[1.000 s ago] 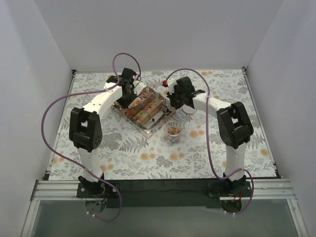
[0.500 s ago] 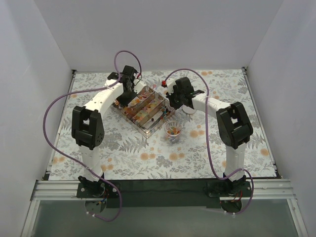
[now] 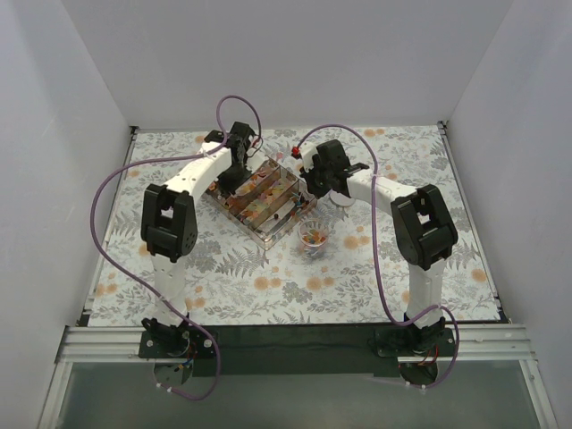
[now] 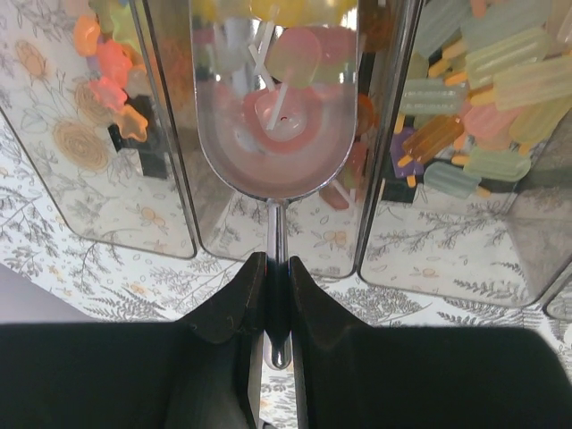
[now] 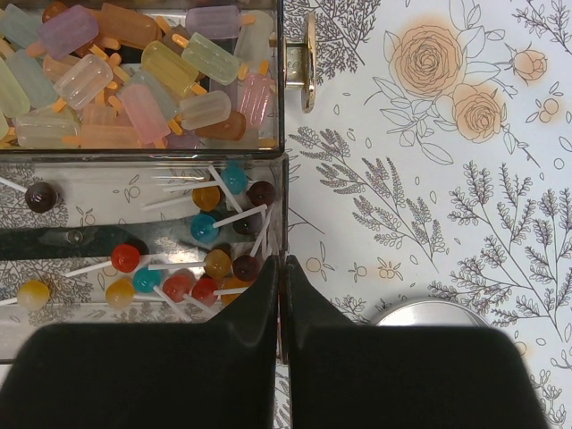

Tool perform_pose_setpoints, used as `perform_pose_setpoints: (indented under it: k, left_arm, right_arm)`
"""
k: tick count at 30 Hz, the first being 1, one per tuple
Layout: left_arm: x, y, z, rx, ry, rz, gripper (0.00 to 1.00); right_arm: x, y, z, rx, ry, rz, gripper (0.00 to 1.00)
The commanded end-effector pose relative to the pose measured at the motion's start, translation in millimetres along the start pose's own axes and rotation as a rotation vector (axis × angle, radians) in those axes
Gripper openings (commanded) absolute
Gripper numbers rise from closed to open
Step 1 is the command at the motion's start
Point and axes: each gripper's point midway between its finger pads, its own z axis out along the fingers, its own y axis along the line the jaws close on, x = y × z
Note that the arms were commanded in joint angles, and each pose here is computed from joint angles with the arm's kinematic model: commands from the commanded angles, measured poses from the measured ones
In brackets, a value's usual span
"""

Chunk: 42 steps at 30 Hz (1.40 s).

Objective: Pack the candies
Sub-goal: Scoop the fake candies from the storage box.

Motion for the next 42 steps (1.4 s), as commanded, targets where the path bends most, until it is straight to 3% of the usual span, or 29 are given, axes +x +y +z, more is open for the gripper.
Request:
perform_pose_setpoints:
  k: [1,13,25,32,37,42]
  left_arm:
    - [-12.5,-3.0,-6.0,0.007,-0.020,0.015,0.00]
    - [-42.6,-16.7,18.4,0.044,-0.032,0.043,0.00]
    - [-91.9,-19.5,13.0,0.032,-0.178,0.031,0.00]
    - [-96.0,-19.3,9.2,0.024,-0.224,0.016,0.00]
    - [-110.1,-17.0,-11.7,0.027,-0.387,-0.009,0.00]
    - [-100.1,-23.7,-0.7,0.084,-0.444,-0.026,0.00]
  right_arm:
    - [-6.3,11.9,5.4,-0.011,-0.022,-0.039,0.01]
    - [-9.5,18.3,5.4,-0.014,-0.025,-0.043,0.01]
    - [-17.2,20.1,4.9,-0.020,-0.045,-0.025,0.01]
    - [-15.9,20.3,4.7,-0.022,-0.047,-0.019,0.01]
    - [-9.8,21.9,5.0,-0.020,-0.037,-0.012,0.01]
    - [-7.9,20.6,4.5,-0.012,-0.040,-0.010,0.01]
